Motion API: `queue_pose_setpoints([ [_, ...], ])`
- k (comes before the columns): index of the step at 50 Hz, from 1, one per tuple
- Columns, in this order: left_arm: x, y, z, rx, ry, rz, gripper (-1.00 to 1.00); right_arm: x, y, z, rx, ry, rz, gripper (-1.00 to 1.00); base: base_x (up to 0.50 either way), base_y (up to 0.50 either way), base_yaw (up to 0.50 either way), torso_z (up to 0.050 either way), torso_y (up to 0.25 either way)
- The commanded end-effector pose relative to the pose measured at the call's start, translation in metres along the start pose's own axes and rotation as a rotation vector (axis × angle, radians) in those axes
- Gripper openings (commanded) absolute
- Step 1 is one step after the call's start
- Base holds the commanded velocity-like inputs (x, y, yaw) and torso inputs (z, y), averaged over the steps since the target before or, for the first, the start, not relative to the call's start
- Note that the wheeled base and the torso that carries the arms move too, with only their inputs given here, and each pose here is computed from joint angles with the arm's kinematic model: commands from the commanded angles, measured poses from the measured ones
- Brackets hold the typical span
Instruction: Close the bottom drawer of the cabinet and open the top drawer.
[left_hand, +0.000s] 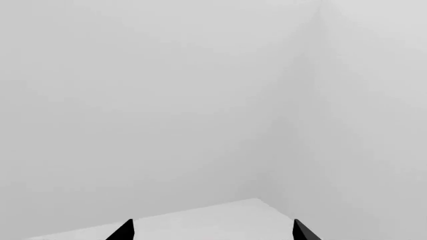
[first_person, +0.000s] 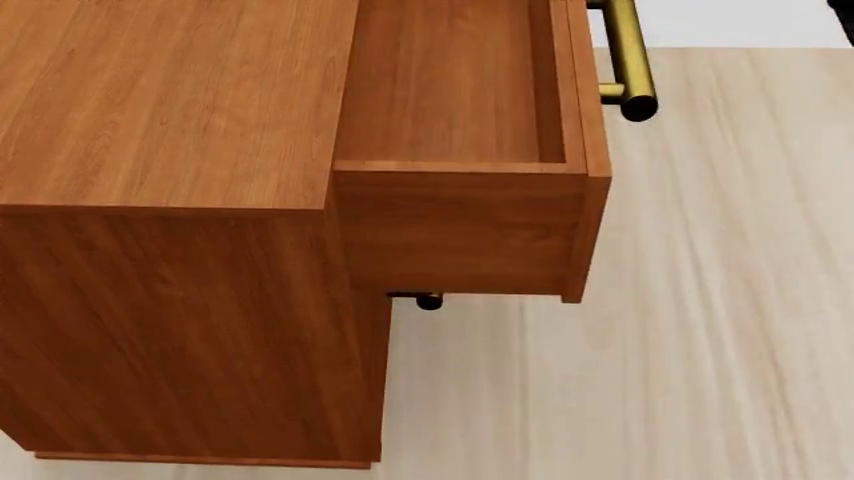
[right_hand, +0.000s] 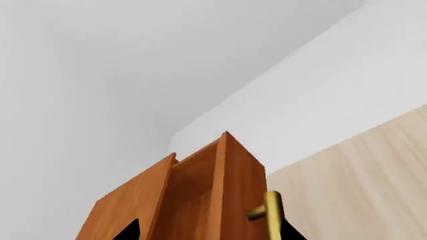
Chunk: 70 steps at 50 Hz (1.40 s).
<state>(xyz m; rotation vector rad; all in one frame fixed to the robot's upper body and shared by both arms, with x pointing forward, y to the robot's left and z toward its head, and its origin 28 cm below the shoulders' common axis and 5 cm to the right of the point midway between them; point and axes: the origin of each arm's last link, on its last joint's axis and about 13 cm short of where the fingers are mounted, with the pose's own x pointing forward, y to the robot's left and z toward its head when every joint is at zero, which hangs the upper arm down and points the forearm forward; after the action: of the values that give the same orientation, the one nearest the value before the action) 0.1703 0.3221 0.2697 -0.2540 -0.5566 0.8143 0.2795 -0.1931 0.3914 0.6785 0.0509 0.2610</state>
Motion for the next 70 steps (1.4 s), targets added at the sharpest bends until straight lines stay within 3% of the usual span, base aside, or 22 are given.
queue_pose_setpoints([
  [1,0.003,-0.003,0.005,0.001,0.002,-0.003,1.0,-0.008,0.031,-0.006,-0.376,0.012,-0.085,1.0,0.0,0.0,0.0,0.0,0.0],
  [7,-0.002,0.003,-0.005,0.0,0.002,-0.004,1.0,-0.006,0.042,-0.012,-0.501,0.056,-0.09,1.0,0.0,0.0,0.0,0.0,0.0],
  [17,0.004,-0.004,0.007,-0.002,0.004,-0.005,1.0,-0.001,0.064,-0.011,-0.562,0.11,-0.019,1.0,0.0,0.0,0.0,0.0,0.0],
  [20,-0.002,0.003,-0.005,-0.002,0.004,-0.005,1.0,-0.001,0.068,-0.012,-0.582,0.112,-0.006,1.0,0.0,0.0,0.0,0.0,0.0],
  [23,0.003,-0.003,0.006,-0.003,0.005,-0.007,1.0,0.0,0.074,-0.013,-0.613,0.115,0.005,1.0,0.0,0.0,0.0,0.0,0.0],
  [31,-0.003,0.004,-0.006,-0.005,0.005,-0.005,1.0,0.006,0.079,-0.02,-0.68,0.169,0.007,1.0,0.0,0.0,0.0,0.0,0.0],
  [52,-0.001,0.003,-0.003,-0.007,0.005,-0.006,1.0,0.027,0.061,-0.039,-0.731,0.308,-0.072,1.0,0.0,0.0,0.0,0.0,0.0],
  [62,-0.002,0.003,-0.004,-0.009,0.004,-0.007,1.0,0.037,0.038,-0.057,-0.663,0.408,-0.117,1.0,0.0,0.0,0.0,0.0,0.0],
  [70,0.003,-0.003,0.006,-0.006,0.004,-0.008,1.0,0.05,0.008,-0.064,-0.575,0.442,-0.258,1.0,0.0,0.0,0.0,0.0,0.0],
])
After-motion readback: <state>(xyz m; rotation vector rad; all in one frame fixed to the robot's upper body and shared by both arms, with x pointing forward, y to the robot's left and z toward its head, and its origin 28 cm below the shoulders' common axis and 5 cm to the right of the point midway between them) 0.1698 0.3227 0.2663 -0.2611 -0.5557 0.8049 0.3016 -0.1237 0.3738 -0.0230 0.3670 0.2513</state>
